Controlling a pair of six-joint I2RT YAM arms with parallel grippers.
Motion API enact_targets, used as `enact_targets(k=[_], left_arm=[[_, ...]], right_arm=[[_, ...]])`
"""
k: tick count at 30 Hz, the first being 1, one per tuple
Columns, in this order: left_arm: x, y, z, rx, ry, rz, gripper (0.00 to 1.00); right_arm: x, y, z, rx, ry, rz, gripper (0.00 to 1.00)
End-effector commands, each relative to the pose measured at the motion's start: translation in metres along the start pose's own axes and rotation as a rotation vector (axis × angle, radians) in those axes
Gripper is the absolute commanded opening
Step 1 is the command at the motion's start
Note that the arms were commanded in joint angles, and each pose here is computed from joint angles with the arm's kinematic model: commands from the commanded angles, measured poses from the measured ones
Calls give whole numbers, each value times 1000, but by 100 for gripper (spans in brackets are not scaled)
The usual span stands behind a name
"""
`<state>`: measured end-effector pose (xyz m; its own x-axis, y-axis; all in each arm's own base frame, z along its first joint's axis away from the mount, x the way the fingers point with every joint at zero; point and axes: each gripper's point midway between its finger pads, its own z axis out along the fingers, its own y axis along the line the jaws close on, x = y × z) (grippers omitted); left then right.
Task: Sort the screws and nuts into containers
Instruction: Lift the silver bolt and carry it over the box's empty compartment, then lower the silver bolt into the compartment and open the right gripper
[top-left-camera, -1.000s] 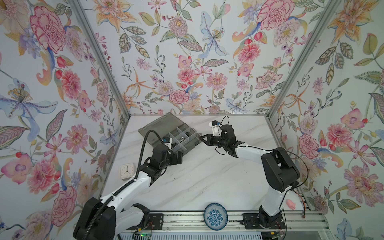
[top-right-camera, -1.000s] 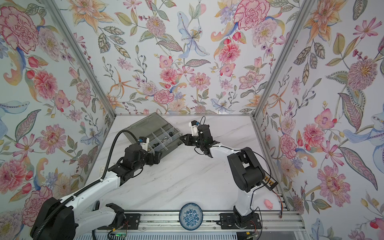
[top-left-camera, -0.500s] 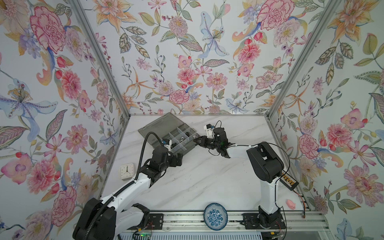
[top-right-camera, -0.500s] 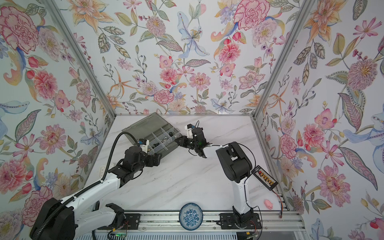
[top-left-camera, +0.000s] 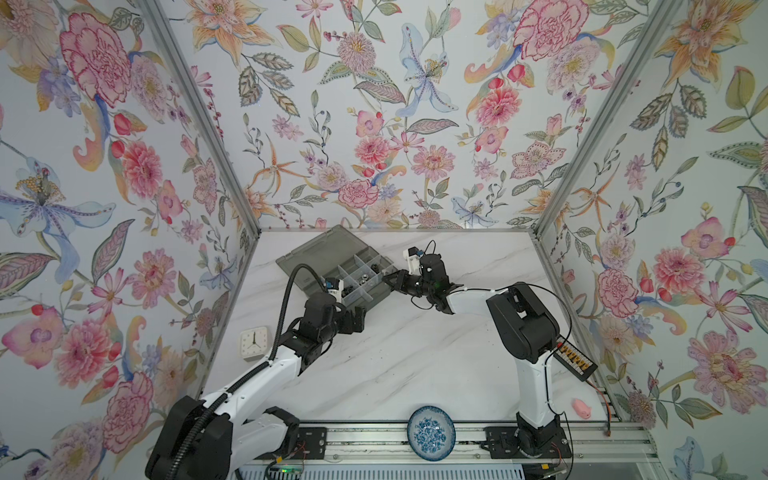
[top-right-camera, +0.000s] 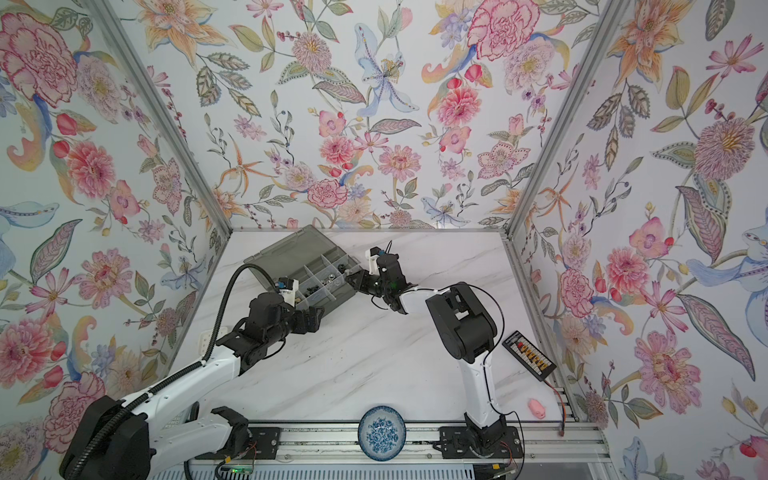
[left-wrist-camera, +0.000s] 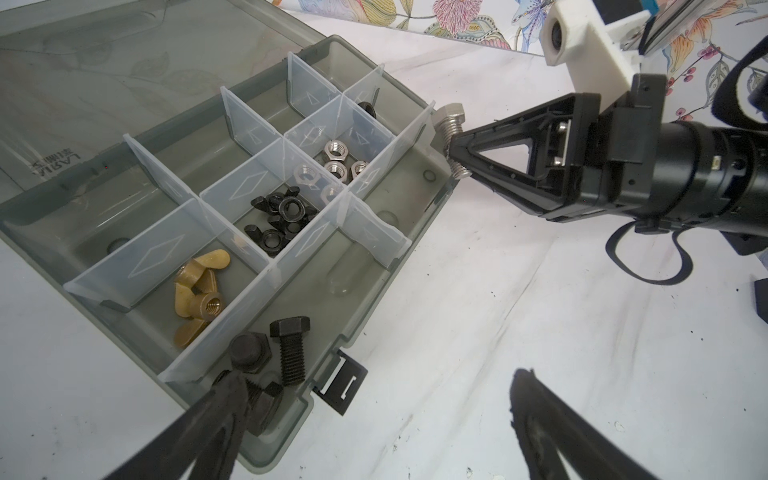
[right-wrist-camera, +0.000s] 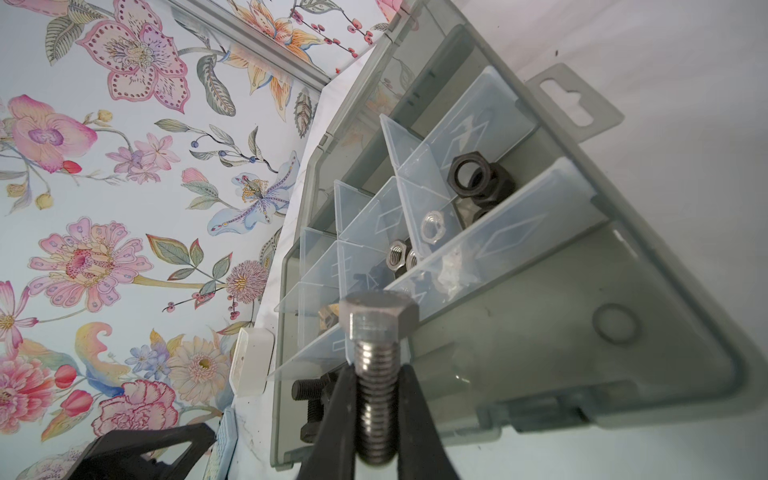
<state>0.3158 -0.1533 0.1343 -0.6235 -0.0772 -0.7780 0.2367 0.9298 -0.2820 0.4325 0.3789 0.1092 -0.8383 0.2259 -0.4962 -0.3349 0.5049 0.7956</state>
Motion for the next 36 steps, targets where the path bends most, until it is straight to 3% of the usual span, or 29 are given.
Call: enact_targets(k=[1, 36], left_arm=[[-6, 3, -3, -3, -22, -11, 99], [-6, 8, -7, -11, -31, -14, 99]], right_arm=[[-7, 6, 8, -7, -21, -13, 6], [3, -1, 13, 4, 28, -12, 36]])
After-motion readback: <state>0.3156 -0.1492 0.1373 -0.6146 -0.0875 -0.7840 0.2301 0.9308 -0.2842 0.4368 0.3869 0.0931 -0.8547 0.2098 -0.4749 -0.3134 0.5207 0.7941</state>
